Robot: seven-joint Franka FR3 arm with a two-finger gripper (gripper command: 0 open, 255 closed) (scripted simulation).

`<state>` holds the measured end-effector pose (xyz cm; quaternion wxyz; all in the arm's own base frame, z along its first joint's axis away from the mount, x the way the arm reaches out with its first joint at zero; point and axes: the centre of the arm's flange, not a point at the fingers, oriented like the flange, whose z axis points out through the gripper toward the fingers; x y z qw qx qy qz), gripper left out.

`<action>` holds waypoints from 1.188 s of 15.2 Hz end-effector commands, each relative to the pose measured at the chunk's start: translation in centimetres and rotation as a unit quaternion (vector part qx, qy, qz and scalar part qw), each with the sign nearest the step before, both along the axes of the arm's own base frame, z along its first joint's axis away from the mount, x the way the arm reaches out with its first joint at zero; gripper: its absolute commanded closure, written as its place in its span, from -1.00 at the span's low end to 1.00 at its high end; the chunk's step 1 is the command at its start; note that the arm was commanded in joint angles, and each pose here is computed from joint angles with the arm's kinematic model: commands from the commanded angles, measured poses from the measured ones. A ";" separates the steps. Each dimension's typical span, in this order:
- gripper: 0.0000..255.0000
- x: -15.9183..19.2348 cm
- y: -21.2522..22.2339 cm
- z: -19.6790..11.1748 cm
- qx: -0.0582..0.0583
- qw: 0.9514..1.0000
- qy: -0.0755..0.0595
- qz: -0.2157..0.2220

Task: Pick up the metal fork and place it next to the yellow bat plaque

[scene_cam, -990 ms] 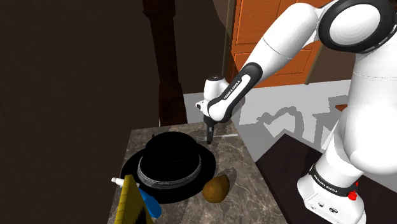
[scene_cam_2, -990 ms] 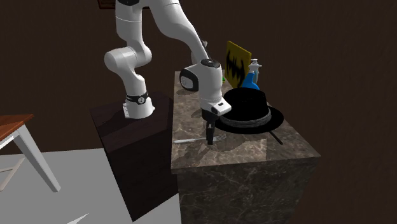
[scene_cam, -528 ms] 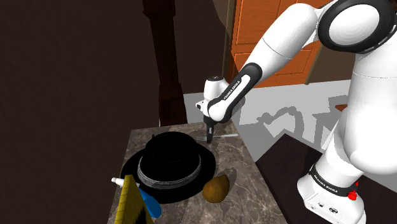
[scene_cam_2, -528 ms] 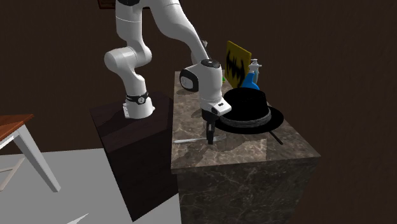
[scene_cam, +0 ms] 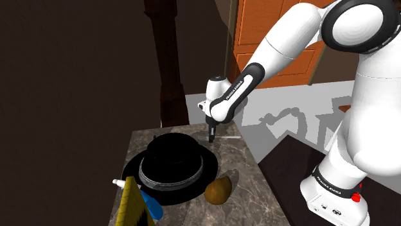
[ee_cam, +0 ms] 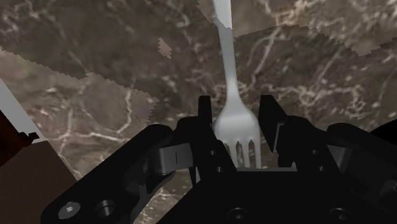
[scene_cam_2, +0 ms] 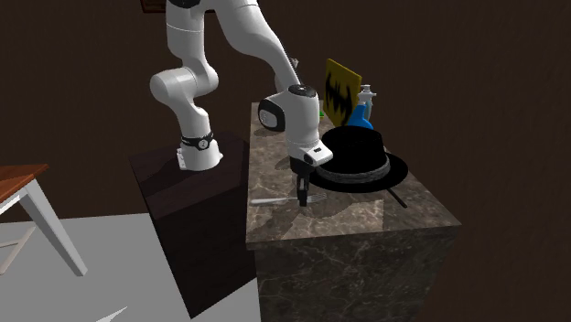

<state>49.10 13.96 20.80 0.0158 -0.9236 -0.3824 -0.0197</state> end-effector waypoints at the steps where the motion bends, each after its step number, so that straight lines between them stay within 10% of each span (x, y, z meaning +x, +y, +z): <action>1: 1.00 -0.2 0.3 -0.2 -0.001 1.000 0.003 0.002; 18: 1.00 -0.2 0.3 8.8 -0.001 1.000 0.003 0.002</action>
